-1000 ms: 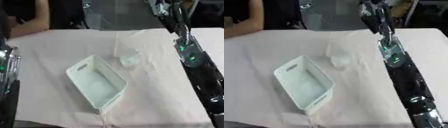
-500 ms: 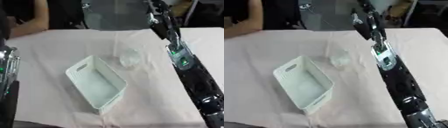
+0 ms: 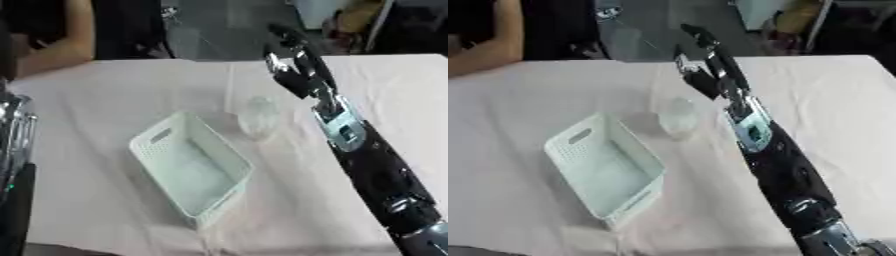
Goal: Pick up objects on the table and place them in the box.
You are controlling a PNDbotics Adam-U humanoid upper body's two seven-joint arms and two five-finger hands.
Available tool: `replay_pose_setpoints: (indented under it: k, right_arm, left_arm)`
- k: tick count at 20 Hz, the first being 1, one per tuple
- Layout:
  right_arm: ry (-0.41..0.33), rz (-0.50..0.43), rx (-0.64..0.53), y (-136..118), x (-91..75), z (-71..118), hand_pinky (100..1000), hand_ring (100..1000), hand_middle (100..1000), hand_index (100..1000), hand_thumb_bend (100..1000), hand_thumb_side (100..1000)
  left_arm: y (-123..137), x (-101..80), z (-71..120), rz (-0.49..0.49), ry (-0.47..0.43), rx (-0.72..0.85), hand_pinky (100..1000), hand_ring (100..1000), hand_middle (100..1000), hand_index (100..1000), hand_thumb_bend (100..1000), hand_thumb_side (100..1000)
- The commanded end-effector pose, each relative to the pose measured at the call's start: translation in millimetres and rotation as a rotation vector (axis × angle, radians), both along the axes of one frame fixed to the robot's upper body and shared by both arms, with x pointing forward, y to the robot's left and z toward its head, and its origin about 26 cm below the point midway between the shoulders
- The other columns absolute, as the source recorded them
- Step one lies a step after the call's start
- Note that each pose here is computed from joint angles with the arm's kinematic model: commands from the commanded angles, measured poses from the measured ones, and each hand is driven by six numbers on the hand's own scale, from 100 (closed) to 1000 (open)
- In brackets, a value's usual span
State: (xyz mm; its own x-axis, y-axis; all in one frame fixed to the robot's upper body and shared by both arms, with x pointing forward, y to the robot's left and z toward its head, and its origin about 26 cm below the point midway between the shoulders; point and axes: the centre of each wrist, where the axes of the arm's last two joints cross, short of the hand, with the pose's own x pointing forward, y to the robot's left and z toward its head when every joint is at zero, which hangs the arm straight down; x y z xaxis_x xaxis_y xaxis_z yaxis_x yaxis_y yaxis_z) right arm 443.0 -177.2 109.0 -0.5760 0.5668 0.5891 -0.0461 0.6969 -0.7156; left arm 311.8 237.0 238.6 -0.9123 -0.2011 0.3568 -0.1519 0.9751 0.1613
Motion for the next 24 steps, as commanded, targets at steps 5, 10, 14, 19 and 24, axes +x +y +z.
replay_pose_setpoints:
  k: [5,10,14,19,24]
  right_arm:
    - [0.048,0.110,-0.167,10,3.2,-10.5,895,956,912,967,100,819]
    - [0.115,0.188,-0.394,13,9.4,-4.7,906,971,931,978,107,864]
    - [0.134,0.206,-0.443,16,11.1,-1.5,911,975,933,979,111,872]
    - [0.138,0.214,-0.469,19,11.5,-1.2,914,978,935,979,114,878]
    - [0.142,0.204,-0.488,18,13.6,-1.2,913,979,936,979,120,883]
  left_arm:
    - [-3,-2.0,8.8,-0.018,-0.032,0.005,526,591,664,780,100,782]
    - [-4,-2.0,8.7,-0.023,-0.031,0.007,527,591,664,780,100,783]
    - [-5,-1.9,9.0,-0.027,-0.033,0.005,528,592,664,780,100,782]
    - [-5,-1.8,9.3,-0.031,-0.037,0.005,528,592,664,780,100,782]
    - [-7,-1.7,9.8,-0.037,-0.039,0.004,529,592,664,779,100,782]
